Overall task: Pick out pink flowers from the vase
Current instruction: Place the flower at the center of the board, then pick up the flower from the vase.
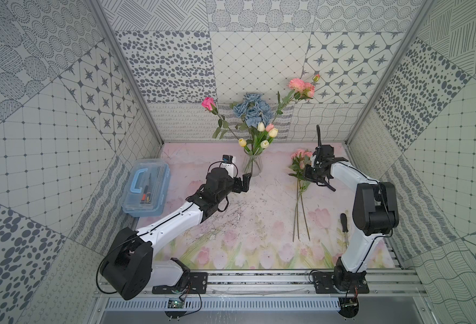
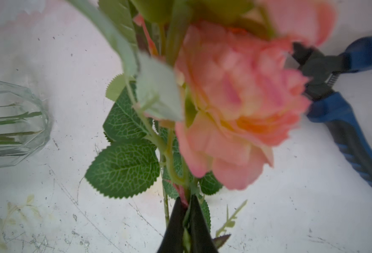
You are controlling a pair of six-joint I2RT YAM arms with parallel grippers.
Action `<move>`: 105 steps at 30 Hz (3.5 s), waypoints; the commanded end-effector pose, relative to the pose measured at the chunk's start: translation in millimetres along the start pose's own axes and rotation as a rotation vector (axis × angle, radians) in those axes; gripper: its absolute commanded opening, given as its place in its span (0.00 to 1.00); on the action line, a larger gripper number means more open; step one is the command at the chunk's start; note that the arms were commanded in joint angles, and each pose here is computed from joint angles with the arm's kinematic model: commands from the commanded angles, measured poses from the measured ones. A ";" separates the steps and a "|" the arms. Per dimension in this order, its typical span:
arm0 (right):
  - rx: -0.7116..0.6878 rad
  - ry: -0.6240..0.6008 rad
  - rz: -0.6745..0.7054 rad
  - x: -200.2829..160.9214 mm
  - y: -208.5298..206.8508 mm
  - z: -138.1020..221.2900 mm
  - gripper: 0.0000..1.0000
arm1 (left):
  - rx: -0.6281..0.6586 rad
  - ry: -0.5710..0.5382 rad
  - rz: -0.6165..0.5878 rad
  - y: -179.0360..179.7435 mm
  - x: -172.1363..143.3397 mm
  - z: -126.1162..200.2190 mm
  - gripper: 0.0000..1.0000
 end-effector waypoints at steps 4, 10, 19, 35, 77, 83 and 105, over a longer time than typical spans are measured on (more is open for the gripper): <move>-0.042 -0.056 0.015 16.5 -5.0 4.8 0.19 | 0.003 -0.018 -0.011 -0.5 5.1 3.8 0.99; -0.077 -0.143 0.040 32.0 -1.1 45.3 0.42 | 0.006 -0.011 -0.010 -1.9 7.3 2.8 0.99; -0.011 -0.441 0.078 55.2 22.0 132.8 0.63 | 0.032 -0.006 -0.008 -0.2 8.1 3.9 0.99; 0.466 -0.871 0.178 116.6 102.3 125.3 0.82 | 0.072 0.005 0.013 3.0 7.1 -6.9 0.99; 0.928 -1.058 0.096 202.5 151.4 103.7 0.20 | 0.090 -0.459 -0.088 60.6 -57.5 -90.2 0.98; 0.844 -1.060 0.183 199.4 152.5 131.1 0.13 | 0.123 -0.474 -0.199 56.0 -58.7 -124.8 0.99; 0.613 -1.320 0.365 160.4 141.1 287.6 0.10 | 0.104 -0.515 -0.160 51.3 -50.9 -150.9 0.99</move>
Point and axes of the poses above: each gripper's point midway between its finger pads, its own z axis back along the fingers, its own y axis along the line the jaws close on, x = y × z, the point moved 8 cm from there along z, back along the fingers, and after that the axes turned 15 degrees about z, right-handed, at the moved point
